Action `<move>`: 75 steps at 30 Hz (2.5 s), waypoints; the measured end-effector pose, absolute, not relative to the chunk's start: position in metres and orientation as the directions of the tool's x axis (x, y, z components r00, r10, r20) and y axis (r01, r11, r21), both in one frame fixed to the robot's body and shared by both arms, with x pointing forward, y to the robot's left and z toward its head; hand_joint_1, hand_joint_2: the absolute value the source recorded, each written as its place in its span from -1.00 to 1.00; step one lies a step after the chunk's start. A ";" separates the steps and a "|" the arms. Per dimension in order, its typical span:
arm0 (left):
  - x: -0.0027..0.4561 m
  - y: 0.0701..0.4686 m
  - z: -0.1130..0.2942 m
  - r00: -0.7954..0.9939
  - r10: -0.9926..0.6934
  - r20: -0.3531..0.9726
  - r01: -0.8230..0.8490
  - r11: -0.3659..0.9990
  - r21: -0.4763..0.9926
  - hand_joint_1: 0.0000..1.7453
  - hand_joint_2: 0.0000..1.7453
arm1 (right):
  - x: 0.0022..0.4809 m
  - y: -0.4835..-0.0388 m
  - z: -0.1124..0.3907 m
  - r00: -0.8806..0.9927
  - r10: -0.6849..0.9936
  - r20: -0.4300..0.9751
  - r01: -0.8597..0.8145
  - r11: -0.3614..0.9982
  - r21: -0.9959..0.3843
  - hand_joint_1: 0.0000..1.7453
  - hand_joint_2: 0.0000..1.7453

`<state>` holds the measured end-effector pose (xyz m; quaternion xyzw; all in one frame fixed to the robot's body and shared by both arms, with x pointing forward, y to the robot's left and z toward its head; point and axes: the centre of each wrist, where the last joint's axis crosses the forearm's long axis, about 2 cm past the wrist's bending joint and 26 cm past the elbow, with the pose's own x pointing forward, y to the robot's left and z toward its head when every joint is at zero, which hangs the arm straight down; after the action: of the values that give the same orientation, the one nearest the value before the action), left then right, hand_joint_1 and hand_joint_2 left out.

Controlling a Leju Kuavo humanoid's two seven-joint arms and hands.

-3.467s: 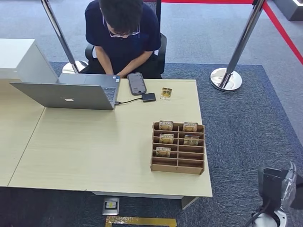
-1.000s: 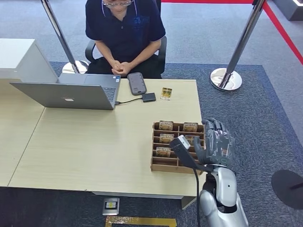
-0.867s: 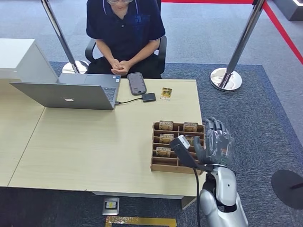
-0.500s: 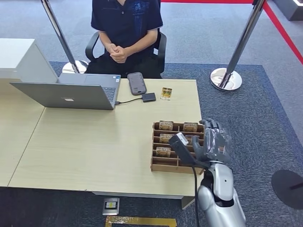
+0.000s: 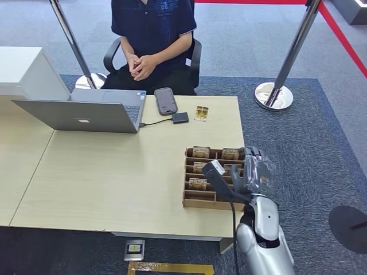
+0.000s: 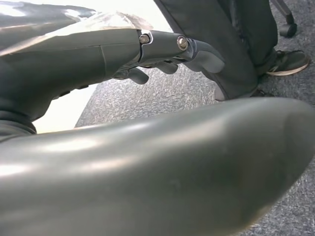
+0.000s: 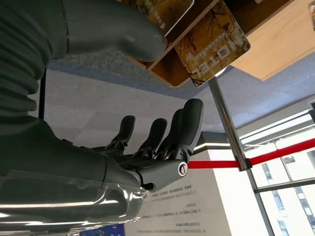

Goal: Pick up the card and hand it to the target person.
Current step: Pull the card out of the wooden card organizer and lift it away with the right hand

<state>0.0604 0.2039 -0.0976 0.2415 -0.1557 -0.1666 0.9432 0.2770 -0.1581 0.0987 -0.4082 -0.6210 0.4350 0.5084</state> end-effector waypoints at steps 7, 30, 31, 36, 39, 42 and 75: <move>0.061 0.204 -0.097 0.892 -0.400 0.212 0.249 0.824 0.508 -1.00 -1.00 | 0.276 -0.157 0.096 -0.147 0.952 0.270 0.045 0.279 -0.959 -0.16 1.00; 0.061 0.203 -0.097 0.886 -0.410 0.216 0.257 0.822 0.507 -1.00 -1.00 | 0.271 -0.150 0.085 -0.150 0.957 0.249 -0.006 0.251 -0.968 -0.18 1.00; 0.061 0.203 -0.097 0.886 -0.410 0.216 0.257 0.822 0.507 -1.00 -1.00 | 0.271 -0.150 0.084 -0.149 0.957 0.248 -0.008 0.250 -0.968 -0.18 1.00; 0.061 0.203 -0.097 0.883 -0.416 0.217 0.262 0.821 0.506 -1.00 -1.00 | 0.270 -0.150 0.083 -0.147 0.958 0.248 -0.011 0.249 -0.968 -0.20 1.00; 0.061 0.202 -0.097 0.880 -0.422 0.218 0.269 0.821 0.504 -1.00 -1.00 | 0.270 -0.150 0.082 -0.142 0.958 0.247 -0.014 0.248 -0.969 -0.22 1.00; 0.061 0.202 -0.097 0.882 -0.419 0.217 0.267 0.822 0.502 -1.00 -1.00 | 0.270 -0.151 0.082 -0.137 0.959 0.247 -0.015 0.248 -0.969 -0.20 1.00; 0.061 0.202 -0.097 0.883 -0.416 0.216 0.265 0.823 0.502 -1.00 -1.00 | 0.268 -0.150 0.078 -0.136 0.960 0.243 -0.043 0.240 -0.970 -0.09 1.00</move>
<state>0.0609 0.2022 -0.0974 0.2360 -0.1602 -0.1810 0.9412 0.2682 -0.1504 0.0778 -0.3923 -0.5848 0.4756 0.5271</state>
